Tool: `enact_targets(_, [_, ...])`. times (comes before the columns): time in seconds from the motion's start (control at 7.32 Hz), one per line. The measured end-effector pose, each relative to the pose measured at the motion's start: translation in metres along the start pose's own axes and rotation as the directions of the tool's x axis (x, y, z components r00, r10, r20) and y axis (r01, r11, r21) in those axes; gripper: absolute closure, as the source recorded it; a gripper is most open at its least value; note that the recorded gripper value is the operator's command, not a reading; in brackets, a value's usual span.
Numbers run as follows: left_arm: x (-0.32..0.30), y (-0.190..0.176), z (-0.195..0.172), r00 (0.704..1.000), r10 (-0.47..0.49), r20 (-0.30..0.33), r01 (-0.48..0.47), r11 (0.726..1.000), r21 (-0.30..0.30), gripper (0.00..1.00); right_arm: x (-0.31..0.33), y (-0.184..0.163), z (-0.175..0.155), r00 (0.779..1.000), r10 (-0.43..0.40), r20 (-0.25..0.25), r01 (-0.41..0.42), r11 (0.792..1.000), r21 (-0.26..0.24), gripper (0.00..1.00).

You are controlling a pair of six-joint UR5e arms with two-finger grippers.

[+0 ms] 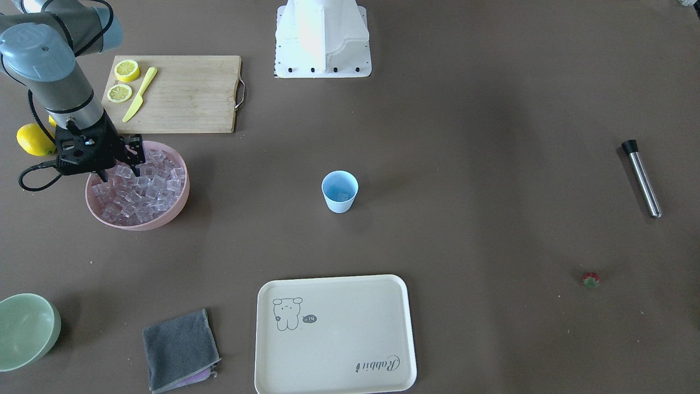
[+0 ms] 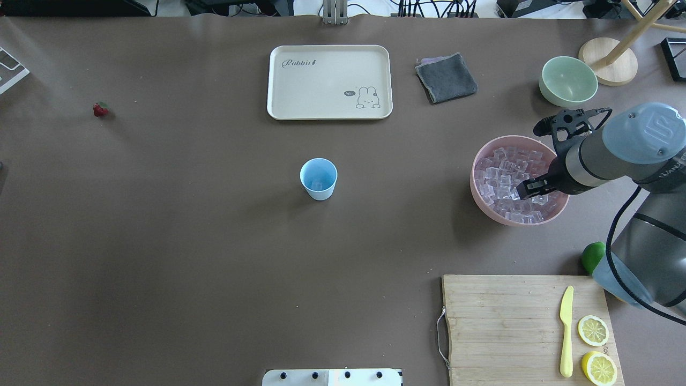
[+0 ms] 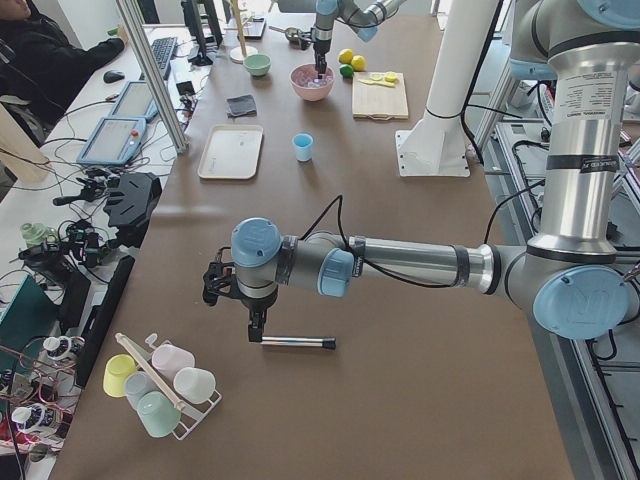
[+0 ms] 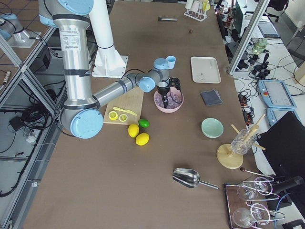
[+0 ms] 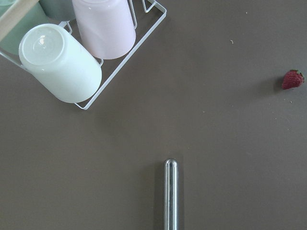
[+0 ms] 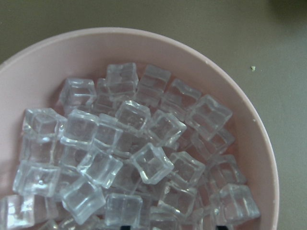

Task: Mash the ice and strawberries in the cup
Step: 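Lower the right gripper and grasp another ice cube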

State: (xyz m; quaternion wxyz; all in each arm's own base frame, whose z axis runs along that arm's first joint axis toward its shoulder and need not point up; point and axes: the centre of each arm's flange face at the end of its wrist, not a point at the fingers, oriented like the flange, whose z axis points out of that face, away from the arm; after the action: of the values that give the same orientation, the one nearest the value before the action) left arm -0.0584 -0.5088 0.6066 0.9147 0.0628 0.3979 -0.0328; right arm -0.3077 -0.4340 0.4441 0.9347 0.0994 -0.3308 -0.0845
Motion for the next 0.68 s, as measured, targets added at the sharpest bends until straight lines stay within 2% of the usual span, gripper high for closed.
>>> enact_targets(0.27, [0.001, 0.000, -0.001, 1.000, 0.002, 0.000, -0.002, 1.000, 0.002, 0.01, -0.002, 0.003, 0.001, 1.000, -0.005, 0.001, 0.005, 1.000, -0.005, 0.66])
enact_targets(0.55, [0.001, 0.000, -0.001, 1.000, 0.003, 0.000, -0.003, 1.000, 0.002, 0.01, -0.008, 0.005, -0.001, 1.000, -0.014, 0.011, 0.014, 1.000, -0.007, 0.85])
enact_targets(0.68, [0.001, 0.000, -0.001, 1.000, 0.003, 0.000, -0.003, 1.000, 0.001, 0.01, -0.012, 0.005, -0.005, 1.000, -0.017, 0.018, 0.018, 1.000, -0.007, 0.89])
